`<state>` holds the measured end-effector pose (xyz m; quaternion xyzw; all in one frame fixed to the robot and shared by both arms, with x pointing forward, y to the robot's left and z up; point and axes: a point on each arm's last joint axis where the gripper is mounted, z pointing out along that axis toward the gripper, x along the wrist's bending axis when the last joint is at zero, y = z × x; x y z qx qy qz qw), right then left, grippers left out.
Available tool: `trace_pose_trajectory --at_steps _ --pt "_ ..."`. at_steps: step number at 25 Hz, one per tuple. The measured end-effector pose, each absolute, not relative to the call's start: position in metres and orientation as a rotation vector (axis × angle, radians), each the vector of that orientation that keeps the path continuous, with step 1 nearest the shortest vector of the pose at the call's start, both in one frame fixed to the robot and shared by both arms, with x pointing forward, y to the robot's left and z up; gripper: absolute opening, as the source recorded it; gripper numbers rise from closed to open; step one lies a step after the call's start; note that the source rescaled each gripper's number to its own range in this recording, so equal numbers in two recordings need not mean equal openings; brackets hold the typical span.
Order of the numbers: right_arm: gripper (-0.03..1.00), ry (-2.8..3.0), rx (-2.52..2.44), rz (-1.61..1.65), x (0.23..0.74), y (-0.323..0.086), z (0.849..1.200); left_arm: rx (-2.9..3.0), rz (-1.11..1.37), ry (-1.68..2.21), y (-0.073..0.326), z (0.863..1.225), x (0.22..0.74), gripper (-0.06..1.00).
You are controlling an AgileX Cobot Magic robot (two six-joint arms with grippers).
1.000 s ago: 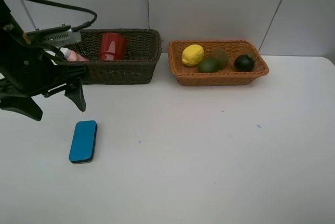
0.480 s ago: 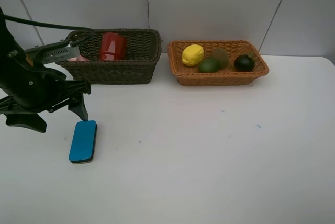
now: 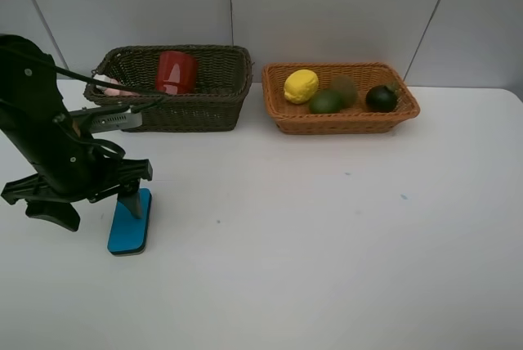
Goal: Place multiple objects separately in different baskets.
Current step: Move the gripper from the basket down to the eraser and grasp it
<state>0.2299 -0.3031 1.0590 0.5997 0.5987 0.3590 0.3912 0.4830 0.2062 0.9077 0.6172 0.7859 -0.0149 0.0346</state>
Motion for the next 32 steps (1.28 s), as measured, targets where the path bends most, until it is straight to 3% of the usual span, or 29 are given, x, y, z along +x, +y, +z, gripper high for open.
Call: trace_pose_trajectory --at_steps 14,32 --pt "1.0 1.521 1.523 0.912 0.23 -0.303 1.059 1.918 -0.052 2.391 0.202 0.88 0.492 1.0" --pt "1.0 1.521 1.523 0.912 0.23 -0.303 1.059 1.928 -0.047 2.369 0.202 0.879 0.493 1.0"
